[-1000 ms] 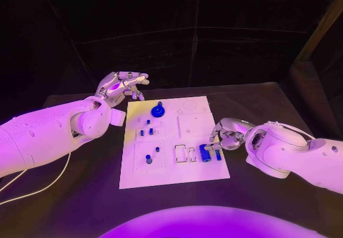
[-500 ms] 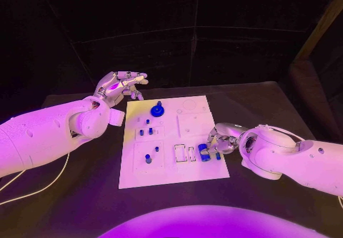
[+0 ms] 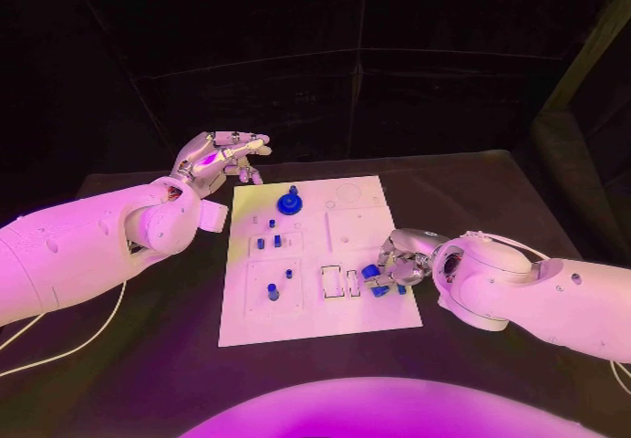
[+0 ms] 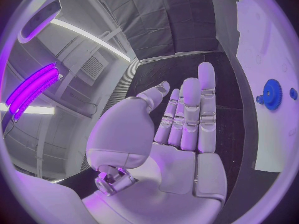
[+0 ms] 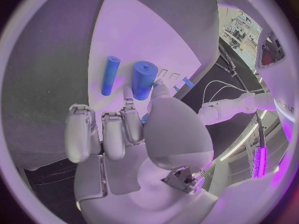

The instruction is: Assemble the parts on the task board

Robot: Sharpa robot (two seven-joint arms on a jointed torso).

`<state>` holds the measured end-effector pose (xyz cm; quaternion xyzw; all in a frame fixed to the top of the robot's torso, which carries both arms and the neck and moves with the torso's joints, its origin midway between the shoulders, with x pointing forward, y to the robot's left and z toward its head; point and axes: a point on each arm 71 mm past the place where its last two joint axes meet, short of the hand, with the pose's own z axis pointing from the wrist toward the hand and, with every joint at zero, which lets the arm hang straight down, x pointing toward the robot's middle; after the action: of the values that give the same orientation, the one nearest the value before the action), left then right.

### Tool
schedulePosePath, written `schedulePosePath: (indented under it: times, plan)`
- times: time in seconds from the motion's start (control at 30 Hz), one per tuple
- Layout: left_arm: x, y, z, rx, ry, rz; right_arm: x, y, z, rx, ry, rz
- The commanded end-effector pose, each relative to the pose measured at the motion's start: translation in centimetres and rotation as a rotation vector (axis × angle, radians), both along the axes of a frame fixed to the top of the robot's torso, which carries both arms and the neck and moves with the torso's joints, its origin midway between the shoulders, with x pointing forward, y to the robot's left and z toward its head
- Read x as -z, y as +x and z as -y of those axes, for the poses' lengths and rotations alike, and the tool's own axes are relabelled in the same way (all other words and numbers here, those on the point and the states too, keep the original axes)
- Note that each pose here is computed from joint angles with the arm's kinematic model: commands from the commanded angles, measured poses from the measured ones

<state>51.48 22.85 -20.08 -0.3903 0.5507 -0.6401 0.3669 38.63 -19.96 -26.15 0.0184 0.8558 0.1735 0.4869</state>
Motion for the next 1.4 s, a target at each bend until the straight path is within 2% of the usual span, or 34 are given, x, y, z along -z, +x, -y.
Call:
schedulePosePath:
  times: [0.03,0.3,0.57,0.7,0.9,1.13,1.4]
  plan:
    - [-0.15,-0.06,0.0,0.008,-0.01,0.002,1.0,-0.5,0.1,0.003,-0.048,-0.045]
    - [-0.17,-0.1,-0.2,0.004,-0.009,0.003,0.2,-0.5,0.2,0.052,0.041,0.039]
    - [-0.17,-0.14,-0.1,0.007,-0.009,0.001,-1.3,-1.1,0.2,0.102,0.17,0.117]
    - [-0.18,-0.16,-0.1,0.007,-0.009,0.001,-1.6,-1.5,-0.5,0.119,0.23,0.106]
    - [-0.18,-0.2,-0.1,0.01,-0.01,-0.001,-1.5,-1.7,-2.1,0.111,0.27,0.061]
    - [-0.18,-0.23,-0.1,0.012,-0.009,-0.004,-0.9,-1.6,-3.9,0.081,0.246,-0.01]
    - [-0.19,-0.24,0.1,0.016,-0.01,-0.004,-0.3,-1.5,-5.0,0.077,0.207,-0.056]
